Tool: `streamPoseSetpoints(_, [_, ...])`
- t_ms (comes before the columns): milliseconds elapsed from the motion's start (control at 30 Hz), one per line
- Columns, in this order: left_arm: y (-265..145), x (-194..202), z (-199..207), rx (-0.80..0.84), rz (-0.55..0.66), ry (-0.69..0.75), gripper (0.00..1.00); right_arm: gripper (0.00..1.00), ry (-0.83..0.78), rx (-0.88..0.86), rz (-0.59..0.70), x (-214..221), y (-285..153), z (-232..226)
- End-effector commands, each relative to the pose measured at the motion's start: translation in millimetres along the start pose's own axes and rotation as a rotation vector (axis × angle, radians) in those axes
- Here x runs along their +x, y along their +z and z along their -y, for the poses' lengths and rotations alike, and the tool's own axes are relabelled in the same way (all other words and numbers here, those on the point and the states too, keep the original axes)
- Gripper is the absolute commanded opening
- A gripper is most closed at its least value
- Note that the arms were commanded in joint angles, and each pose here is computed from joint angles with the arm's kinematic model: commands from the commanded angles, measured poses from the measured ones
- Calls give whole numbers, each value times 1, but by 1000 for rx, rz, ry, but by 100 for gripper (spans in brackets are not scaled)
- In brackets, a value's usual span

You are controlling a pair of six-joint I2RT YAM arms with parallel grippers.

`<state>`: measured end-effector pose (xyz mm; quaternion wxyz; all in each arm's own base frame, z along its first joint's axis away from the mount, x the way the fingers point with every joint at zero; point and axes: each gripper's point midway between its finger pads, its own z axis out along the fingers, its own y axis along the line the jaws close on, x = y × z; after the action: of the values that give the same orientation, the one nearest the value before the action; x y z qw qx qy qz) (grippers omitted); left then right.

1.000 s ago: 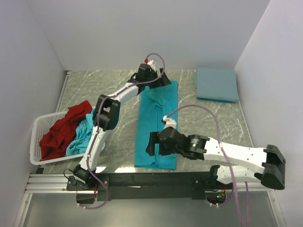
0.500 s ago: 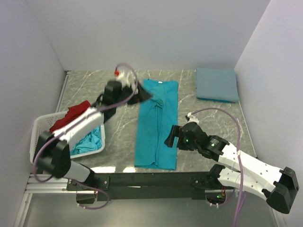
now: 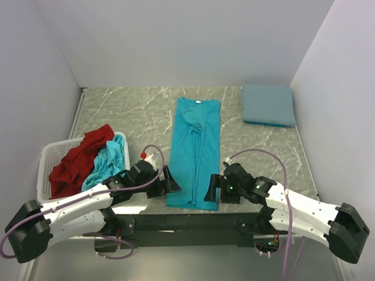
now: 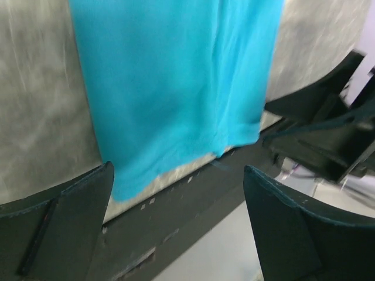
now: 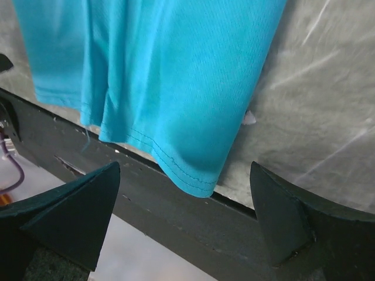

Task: Fold and stack the t-shirts
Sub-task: Fold the tshirt

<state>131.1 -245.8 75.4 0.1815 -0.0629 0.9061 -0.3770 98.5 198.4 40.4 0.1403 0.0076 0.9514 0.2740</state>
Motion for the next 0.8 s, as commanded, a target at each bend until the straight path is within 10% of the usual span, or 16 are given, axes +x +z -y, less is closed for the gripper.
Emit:
streamPoseSetpoints(0, [-3,29,-23,-85,-104,-32,96,97,27,-78,-10,4,2,-15])
streamPoseSetpoints(300, [3,42,-47,-178,-120,-35,83,89,65,-94,-50,18,13,-16])
streamPoseSetpoints(467, [11,52,-50,-156,-169,-33,49,79,75,-75,-58,20,15,-15])
streamPoseSetpoints(767, [19,52,-56,-189,-181,-4,26,58,104,-2,-72,25,16,-2])
